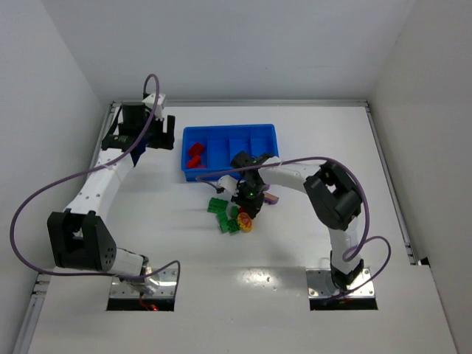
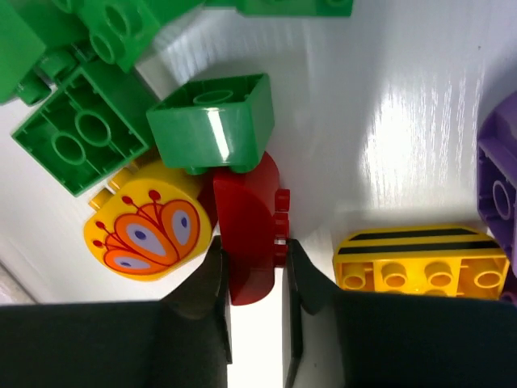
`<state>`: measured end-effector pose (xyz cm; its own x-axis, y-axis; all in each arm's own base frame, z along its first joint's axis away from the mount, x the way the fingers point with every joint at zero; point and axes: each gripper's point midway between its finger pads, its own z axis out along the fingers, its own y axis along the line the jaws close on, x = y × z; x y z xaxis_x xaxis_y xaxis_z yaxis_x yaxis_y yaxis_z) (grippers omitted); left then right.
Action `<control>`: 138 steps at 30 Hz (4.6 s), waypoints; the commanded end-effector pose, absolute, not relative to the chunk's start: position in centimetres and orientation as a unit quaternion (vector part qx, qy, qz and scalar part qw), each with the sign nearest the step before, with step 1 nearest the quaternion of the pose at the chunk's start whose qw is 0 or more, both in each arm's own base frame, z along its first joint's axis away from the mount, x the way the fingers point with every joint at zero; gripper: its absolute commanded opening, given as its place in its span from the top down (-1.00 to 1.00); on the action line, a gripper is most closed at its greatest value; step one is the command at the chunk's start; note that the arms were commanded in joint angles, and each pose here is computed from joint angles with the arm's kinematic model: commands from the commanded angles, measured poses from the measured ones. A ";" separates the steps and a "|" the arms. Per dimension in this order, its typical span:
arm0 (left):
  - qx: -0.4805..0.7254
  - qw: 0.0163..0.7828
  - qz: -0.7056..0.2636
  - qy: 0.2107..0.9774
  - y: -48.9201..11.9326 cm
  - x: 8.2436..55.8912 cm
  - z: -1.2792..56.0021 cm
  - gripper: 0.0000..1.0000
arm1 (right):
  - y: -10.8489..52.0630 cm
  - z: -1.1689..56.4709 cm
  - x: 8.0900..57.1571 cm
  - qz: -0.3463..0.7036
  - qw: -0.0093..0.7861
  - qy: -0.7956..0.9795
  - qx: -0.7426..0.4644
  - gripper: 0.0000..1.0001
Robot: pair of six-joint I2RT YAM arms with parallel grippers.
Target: Sort the legos into containers by color
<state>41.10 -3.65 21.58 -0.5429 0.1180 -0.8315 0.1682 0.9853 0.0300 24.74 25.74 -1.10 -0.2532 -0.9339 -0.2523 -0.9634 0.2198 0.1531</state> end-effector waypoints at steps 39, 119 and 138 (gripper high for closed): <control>-0.081 0.480 0.046 0.872 5.7 40.6 23.6 -1.00 | 43.2 8.5 43.1 0.224 0.304 0.793 -0.479 0.93; 0.770 0.231 -0.262 0.534 -32.8 19.7 3.1 -0.83 | 0.2 9.8 30.7 0.064 0.267 0.958 -0.085 -0.73; 0.663 0.350 -0.246 0.614 -34.6 26.7 13.4 0.31 | 2.3 11.0 32.0 0.089 0.280 0.947 -0.129 -0.68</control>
